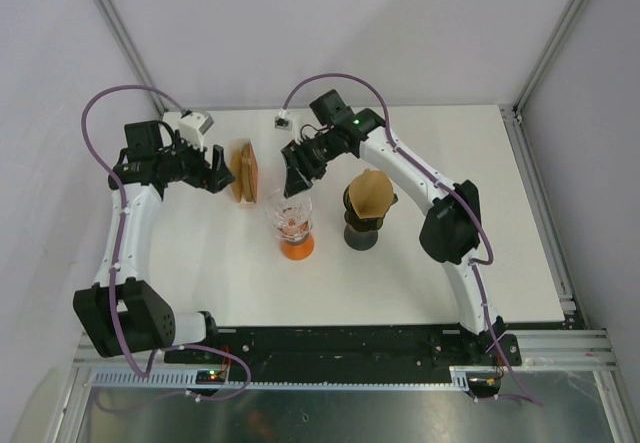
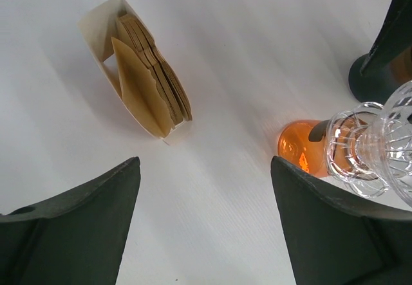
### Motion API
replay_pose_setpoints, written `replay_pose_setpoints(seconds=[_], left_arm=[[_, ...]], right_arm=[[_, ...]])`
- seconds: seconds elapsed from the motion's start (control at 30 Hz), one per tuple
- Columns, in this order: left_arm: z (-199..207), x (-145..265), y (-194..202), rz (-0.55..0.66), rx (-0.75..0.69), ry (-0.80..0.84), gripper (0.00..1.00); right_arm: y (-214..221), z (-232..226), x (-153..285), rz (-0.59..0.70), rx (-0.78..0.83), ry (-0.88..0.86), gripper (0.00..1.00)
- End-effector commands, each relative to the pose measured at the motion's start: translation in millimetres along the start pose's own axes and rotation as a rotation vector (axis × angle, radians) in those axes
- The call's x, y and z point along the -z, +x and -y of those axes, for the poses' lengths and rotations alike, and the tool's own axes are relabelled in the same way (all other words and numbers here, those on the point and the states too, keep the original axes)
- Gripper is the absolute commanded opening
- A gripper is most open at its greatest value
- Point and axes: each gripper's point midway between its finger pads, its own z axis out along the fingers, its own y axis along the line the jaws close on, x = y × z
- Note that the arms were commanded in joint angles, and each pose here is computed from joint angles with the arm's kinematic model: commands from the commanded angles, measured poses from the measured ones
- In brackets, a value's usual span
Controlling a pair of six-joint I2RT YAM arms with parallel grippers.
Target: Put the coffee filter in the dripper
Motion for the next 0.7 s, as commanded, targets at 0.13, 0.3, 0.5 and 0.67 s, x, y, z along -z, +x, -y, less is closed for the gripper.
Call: replay_pose_setpoints(seconds=[0.13, 0.3, 0.5, 0.67], left_arm=[[-40, -20, 10, -0.054, 0.017, -0.176, 0.64], [-61, -44, 18, -0.086, -0.054, -0.306, 0.56], [-72, -79, 22, -0.096, -0.056, -0.304, 0.4], [-84, -95, 19, -0.101, -0.111, -0.349, 0.41]], right_arm=[[-67, -34, 54, 0.199, 0.145, 0.077, 0.63], [-89, -38, 86, 0.295, 0.183, 0.194, 0.64], [-92, -42, 114, 0.358, 0.208, 0.281, 0.66], [-82, -39, 121, 0.359, 0.194, 0.297, 0.66]])
